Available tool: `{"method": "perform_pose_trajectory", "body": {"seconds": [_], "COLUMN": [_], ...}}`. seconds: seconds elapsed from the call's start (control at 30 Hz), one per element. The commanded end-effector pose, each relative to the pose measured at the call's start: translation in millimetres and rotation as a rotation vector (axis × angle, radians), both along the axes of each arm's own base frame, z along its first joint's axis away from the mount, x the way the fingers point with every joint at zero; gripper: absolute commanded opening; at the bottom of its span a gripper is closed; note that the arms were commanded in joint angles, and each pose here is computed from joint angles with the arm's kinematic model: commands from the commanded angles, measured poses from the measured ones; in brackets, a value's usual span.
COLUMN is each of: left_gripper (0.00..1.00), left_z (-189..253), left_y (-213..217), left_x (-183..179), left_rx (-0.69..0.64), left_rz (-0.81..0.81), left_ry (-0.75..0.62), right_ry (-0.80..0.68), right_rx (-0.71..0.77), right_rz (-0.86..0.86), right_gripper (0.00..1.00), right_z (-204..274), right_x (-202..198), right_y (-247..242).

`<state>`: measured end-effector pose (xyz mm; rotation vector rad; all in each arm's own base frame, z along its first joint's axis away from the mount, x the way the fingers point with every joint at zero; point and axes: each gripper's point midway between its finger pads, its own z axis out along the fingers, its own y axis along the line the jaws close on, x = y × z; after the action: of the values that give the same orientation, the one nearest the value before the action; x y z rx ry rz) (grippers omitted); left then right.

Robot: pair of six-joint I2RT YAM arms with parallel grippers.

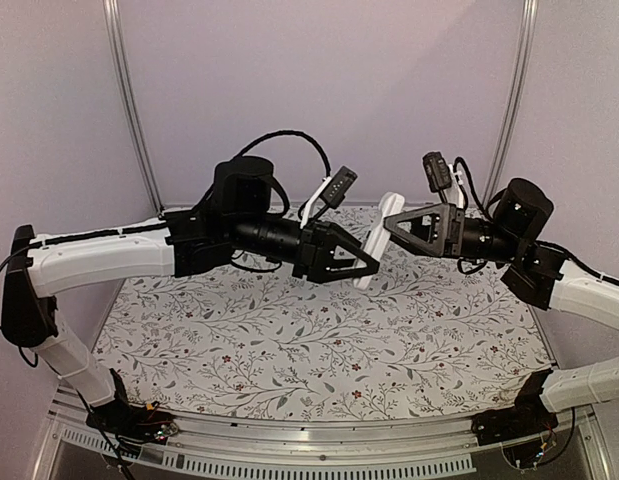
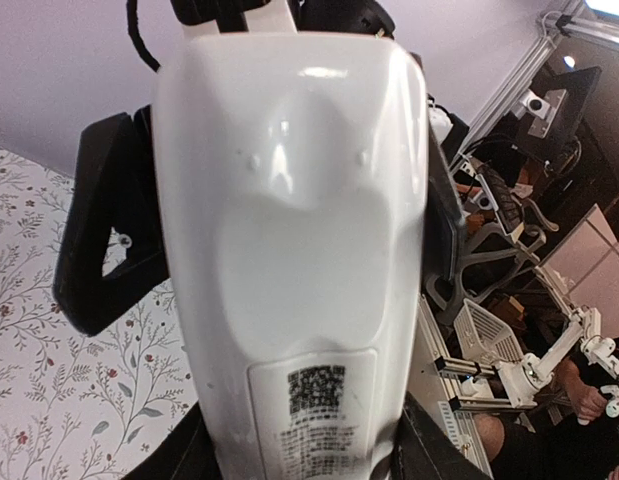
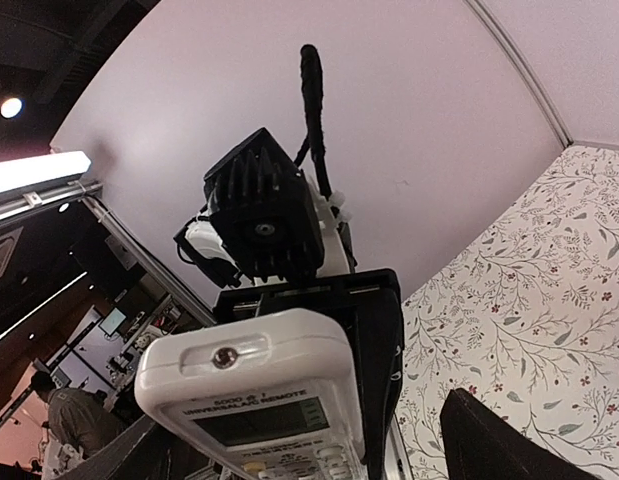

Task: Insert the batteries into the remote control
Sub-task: Pass from the left arm to the right

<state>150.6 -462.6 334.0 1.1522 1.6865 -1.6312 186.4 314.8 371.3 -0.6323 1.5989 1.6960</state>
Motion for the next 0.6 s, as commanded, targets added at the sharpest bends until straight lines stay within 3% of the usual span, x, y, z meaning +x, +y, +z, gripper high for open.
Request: {"method": "perform_pose_trajectory", "body": {"seconds": [0.0,0.27,0.57], "left_gripper": [0.36,0.36,0.37], "left_z": [22.1,9.6,0.1], "left_y": [3.6,0.3,4.1], "left_x": [-10.1,-5.4,2.9], "left_rx": [-0.091,-0.067,-0.051], "left_rz": [-0.050,-0.037,-0.003], "left_ry": [-0.017,0.006,0.017], "right_ry": [-0.030,-0.009,0.000], "right_rx": [0.046,0.067,0.070], "right_rz": [0.086,0.091,0.096], "right_gripper": [0.85,0.68,0.29], "right_z": [14.4,18.6,20.3], "right_x": [-14.0,-11.0,-12.0], "right_y": [8.4,15.2,14.9]}}
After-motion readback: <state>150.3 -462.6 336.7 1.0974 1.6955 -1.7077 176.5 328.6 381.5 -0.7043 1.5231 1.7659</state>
